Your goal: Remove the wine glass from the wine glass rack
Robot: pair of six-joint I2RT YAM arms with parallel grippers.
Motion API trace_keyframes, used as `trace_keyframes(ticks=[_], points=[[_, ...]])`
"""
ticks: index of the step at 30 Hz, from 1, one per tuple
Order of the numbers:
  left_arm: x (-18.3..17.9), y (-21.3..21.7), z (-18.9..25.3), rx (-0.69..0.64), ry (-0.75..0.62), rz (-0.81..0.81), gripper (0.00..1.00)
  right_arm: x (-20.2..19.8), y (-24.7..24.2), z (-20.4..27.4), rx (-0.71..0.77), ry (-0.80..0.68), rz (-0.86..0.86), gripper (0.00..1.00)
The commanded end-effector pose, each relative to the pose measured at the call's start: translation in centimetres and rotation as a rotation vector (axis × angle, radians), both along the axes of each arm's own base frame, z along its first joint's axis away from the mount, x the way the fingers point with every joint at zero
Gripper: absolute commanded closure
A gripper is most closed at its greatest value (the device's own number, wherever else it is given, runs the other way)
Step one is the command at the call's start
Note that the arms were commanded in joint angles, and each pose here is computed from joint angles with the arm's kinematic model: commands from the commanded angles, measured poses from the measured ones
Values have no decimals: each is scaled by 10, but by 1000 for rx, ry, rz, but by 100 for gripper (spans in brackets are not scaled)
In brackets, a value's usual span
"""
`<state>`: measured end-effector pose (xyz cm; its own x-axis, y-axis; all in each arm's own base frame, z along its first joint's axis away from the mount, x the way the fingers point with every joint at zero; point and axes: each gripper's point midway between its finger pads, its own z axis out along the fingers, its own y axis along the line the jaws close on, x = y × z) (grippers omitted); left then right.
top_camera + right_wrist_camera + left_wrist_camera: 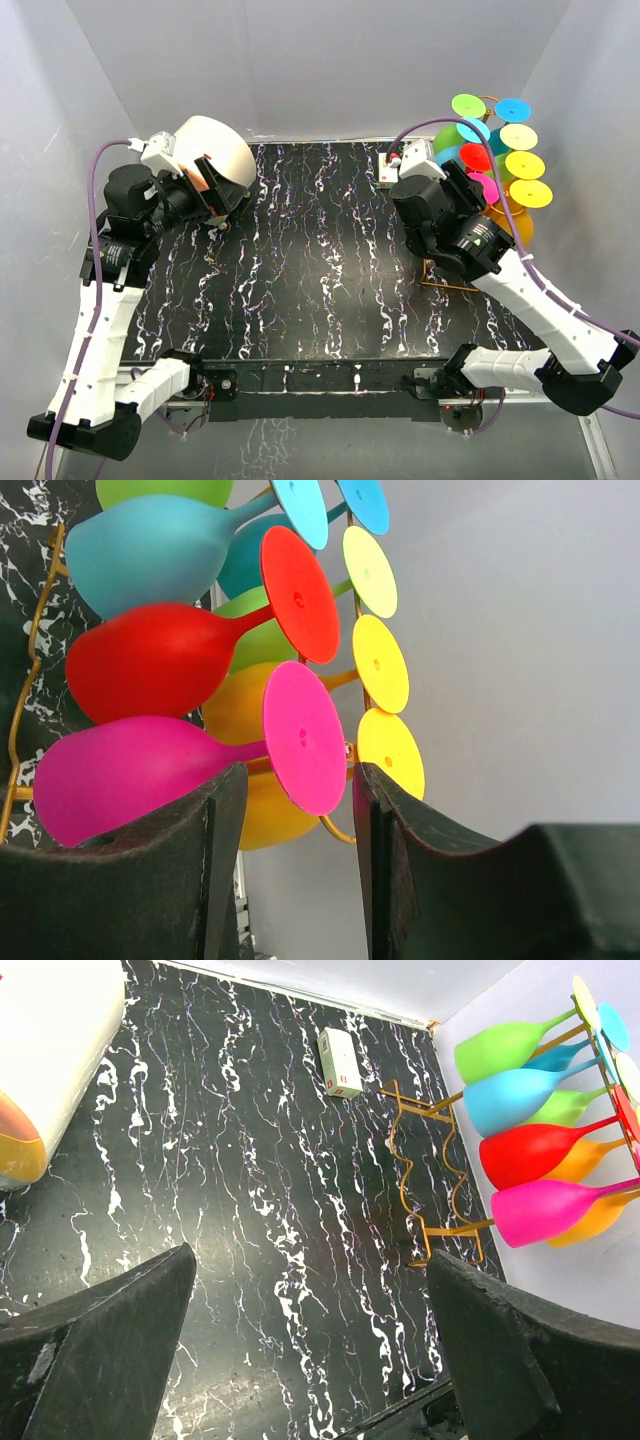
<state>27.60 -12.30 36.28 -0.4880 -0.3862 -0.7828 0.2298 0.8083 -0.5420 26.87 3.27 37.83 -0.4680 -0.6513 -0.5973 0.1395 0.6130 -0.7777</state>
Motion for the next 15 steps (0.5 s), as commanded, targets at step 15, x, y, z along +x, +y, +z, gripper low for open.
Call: trace_keyframes(ticks=[15], points=[[-5, 1, 2, 23, -17, -17, 1, 8, -13, -2, -2, -63, -73, 62]])
